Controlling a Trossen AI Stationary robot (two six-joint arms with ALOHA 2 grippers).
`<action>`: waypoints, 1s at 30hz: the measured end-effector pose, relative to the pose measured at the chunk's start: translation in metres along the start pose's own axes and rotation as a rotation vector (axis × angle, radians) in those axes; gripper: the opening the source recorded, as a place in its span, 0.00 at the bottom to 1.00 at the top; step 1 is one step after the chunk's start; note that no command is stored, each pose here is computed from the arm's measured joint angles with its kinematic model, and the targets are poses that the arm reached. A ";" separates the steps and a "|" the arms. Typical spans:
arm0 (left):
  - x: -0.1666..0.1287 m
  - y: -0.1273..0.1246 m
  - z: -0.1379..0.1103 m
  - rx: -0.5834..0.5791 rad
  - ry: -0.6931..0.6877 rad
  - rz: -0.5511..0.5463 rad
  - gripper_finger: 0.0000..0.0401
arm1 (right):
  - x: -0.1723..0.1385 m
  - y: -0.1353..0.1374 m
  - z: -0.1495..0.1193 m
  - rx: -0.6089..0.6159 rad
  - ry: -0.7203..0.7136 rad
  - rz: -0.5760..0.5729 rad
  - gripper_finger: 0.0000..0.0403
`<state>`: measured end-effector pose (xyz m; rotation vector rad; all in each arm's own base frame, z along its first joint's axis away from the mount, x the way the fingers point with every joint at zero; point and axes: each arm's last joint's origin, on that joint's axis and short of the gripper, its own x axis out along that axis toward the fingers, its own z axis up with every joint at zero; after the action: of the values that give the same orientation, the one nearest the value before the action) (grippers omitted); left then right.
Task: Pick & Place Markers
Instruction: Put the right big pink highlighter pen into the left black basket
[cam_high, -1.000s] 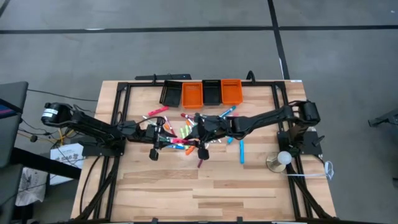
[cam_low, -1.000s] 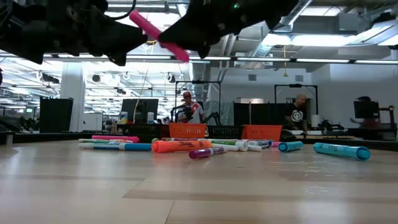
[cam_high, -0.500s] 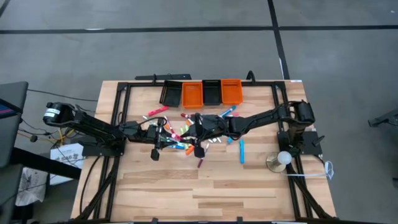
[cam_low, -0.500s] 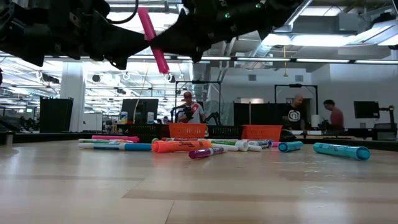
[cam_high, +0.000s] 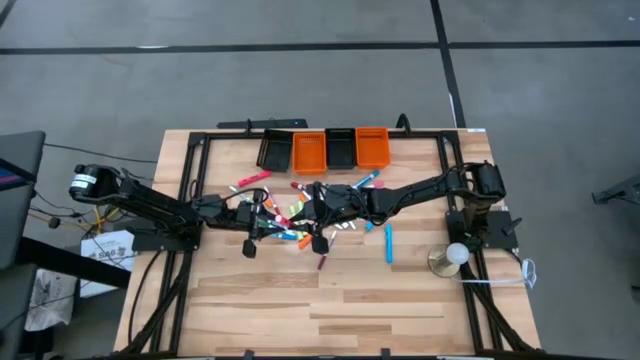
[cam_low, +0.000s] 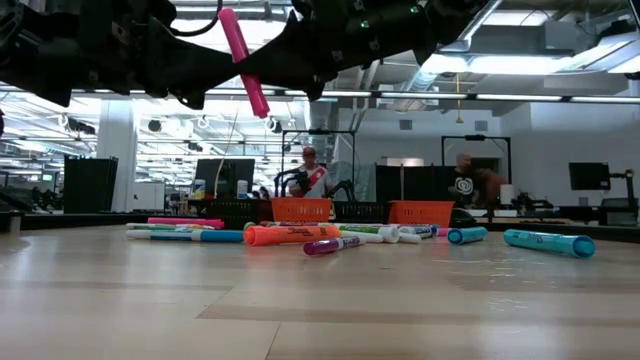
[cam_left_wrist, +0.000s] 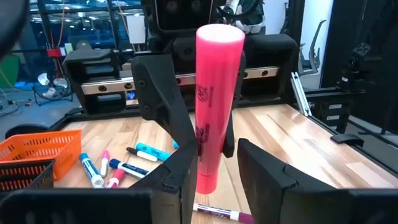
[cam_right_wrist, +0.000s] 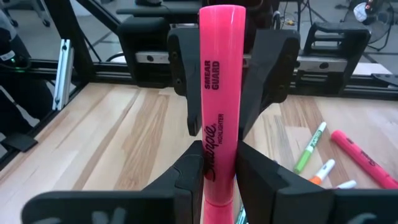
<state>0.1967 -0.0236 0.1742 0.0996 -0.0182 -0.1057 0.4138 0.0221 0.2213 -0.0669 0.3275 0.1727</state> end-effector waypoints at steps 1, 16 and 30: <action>0.000 0.000 0.000 0.003 -0.001 0.000 0.28 | 0.000 0.000 0.000 0.000 -0.001 0.000 0.17; 0.002 0.009 0.004 0.029 -0.029 0.047 0.37 | 0.000 -0.004 0.000 -0.005 -0.006 -0.010 0.17; 0.008 0.011 0.015 -0.007 -0.069 0.052 0.45 | -0.001 -0.009 -0.001 -0.002 -0.001 -0.020 0.17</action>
<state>0.2054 -0.0153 0.1904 0.0886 -0.0891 -0.0570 0.4142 0.0131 0.2213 -0.0723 0.3252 0.1529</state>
